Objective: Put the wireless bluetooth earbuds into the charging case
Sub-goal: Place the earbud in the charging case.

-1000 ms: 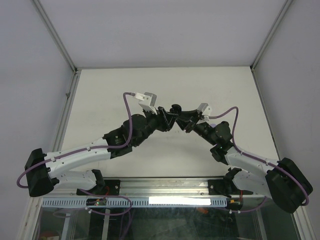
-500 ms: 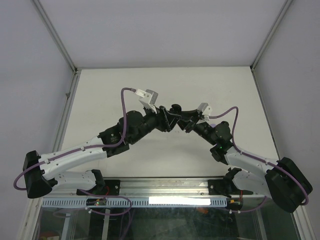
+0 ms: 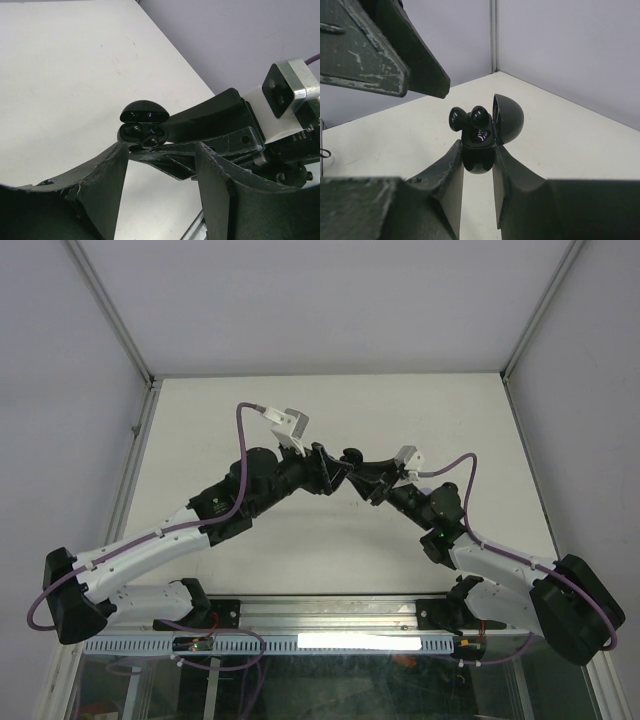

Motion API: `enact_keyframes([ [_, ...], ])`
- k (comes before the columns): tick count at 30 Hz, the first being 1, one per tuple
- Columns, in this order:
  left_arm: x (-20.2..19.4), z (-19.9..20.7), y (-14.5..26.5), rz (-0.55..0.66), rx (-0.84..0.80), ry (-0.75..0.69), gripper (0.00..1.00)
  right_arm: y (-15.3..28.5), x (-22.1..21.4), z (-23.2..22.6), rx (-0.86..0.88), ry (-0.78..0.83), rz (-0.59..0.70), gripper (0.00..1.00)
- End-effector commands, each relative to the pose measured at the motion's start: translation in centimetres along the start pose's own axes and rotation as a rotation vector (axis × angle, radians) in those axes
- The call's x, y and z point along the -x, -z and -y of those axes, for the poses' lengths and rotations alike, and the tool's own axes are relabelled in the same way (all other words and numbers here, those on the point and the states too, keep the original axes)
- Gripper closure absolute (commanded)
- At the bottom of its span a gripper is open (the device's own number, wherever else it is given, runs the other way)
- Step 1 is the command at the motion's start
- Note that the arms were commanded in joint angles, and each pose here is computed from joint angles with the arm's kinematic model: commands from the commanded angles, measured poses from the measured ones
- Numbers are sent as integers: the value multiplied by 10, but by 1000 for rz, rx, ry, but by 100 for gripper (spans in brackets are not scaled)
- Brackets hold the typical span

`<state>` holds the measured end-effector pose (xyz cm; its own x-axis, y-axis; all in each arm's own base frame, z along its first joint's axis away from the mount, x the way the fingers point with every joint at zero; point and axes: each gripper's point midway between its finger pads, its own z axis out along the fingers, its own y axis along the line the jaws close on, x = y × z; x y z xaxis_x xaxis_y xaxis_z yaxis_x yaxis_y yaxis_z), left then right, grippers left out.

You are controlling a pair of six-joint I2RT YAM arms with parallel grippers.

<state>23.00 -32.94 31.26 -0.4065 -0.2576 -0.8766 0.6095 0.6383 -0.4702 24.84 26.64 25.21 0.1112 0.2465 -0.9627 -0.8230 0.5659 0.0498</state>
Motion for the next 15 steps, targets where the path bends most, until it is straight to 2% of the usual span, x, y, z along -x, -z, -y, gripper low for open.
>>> enact_keyframes([
  [1,25,16,-1,35,-87,6,44,-6,30,-1,-2,18,99,100],
  [15,19,21,-10,5,-156,27,47,-6,32,-2,5,14,102,100],
])
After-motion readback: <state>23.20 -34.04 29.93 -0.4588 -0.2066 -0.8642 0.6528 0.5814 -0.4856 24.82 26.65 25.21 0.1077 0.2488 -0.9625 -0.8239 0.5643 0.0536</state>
